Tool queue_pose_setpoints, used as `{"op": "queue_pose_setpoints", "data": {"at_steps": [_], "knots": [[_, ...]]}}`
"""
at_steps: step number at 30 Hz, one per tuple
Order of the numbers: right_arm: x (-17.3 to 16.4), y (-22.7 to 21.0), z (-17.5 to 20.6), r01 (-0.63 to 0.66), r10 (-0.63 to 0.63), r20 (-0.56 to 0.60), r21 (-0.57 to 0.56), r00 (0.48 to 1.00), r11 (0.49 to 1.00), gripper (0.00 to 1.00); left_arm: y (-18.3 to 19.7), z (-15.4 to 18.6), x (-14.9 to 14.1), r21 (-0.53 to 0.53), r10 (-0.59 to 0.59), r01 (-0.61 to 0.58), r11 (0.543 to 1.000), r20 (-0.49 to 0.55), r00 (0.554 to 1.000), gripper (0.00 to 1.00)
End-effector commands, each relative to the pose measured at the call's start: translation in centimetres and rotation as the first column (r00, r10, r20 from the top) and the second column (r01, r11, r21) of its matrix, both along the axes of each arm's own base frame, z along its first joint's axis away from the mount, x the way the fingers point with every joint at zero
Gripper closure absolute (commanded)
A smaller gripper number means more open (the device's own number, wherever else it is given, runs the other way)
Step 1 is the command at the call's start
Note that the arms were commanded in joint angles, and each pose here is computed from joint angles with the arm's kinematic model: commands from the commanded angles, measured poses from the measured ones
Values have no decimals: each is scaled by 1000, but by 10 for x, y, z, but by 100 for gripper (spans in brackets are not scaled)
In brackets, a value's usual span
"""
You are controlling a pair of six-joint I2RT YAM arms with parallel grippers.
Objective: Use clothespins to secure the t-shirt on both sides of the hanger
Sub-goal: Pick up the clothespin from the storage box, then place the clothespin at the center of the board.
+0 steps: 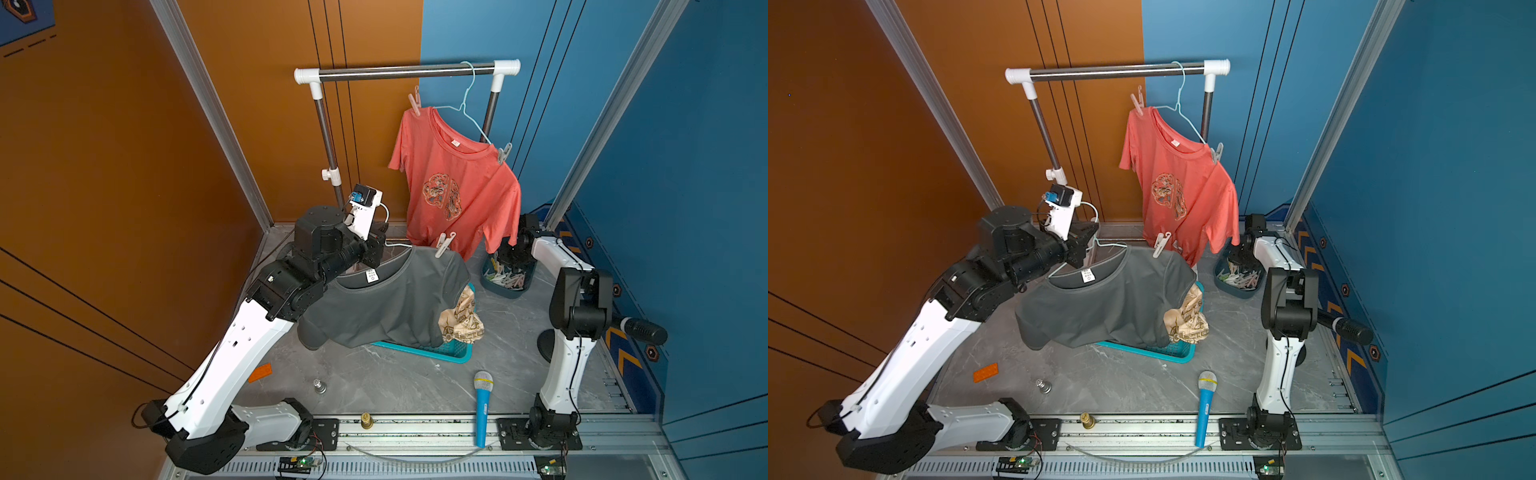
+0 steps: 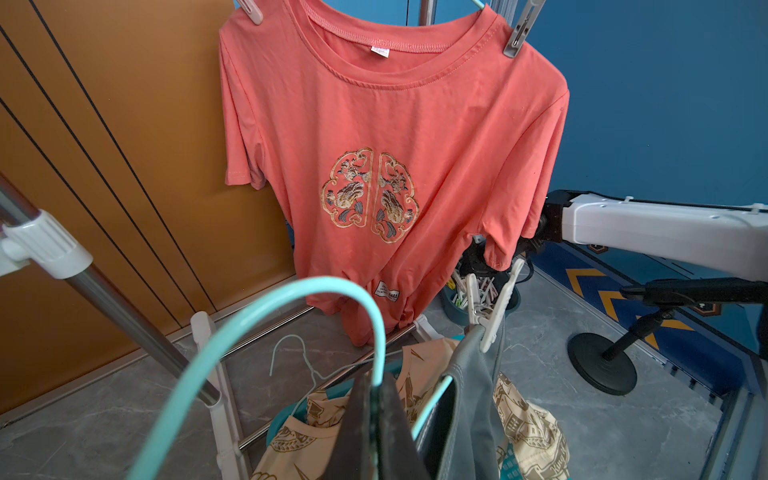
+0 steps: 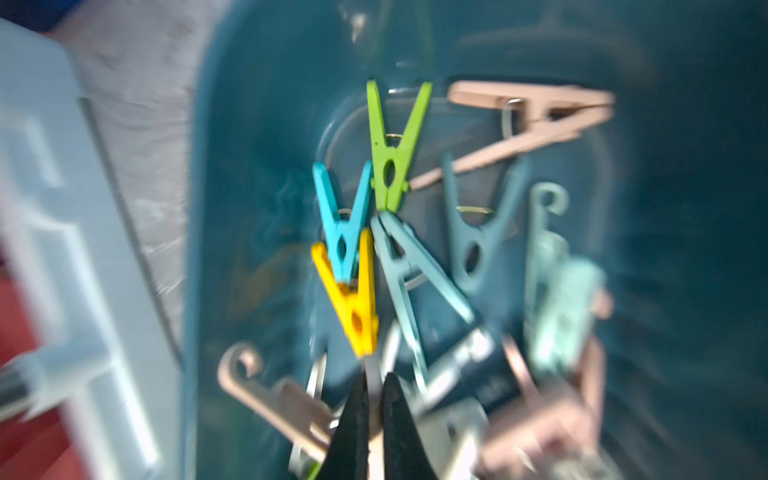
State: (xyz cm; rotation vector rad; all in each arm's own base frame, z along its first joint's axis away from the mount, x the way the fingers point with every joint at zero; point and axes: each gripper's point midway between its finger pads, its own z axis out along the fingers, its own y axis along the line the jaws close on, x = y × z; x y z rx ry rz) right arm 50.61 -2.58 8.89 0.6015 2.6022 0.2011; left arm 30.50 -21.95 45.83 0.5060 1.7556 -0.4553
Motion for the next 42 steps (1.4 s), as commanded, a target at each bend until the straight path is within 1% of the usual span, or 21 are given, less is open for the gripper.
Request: {"op": "queue_pose_setpoints", "data": {"at_steps": [1,8,15,19,21,25,28,35,38,42], "knots": [[-16,-4,30,-7,8,46,-1,999,1000,93,7,32,-15,-68,-19,24,997,67,998,94],[-66,-5,43,8,-7,51,-25,999,1000,95,11,35,-22,-75,-29,35,997,79,996,95],[-142,1,36,22,-22,11,-41,1000,999,97,15,44,-30,-92,-33,43,995,105,994,95],[-186,11,18,10,-12,-42,-47,999,999,98,14,44,-31,-99,-40,50,994,106,994,95],[-206,18,3,-12,7,-83,-53,997,999,98,13,42,-31,-104,-43,54,993,103,994,95],[-234,25,-32,-32,23,-173,-52,985,998,99,11,39,-29,-111,-44,54,992,96,994,95],[-244,31,-51,-29,24,-206,-23,978,999,99,10,37,-29,-121,-46,57,991,89,995,95],[-240,37,-66,-21,23,-227,10,974,1000,98,8,34,-27,-129,-47,57,990,73,996,95],[-239,38,-69,-14,17,-233,15,972,1000,91,9,33,-27,-130,-41,50,990,70,997,95],[-242,38,-73,10,-4,-236,22,972,1000,76,9,32,-25,-128,-37,45,991,69,997,94]]}}
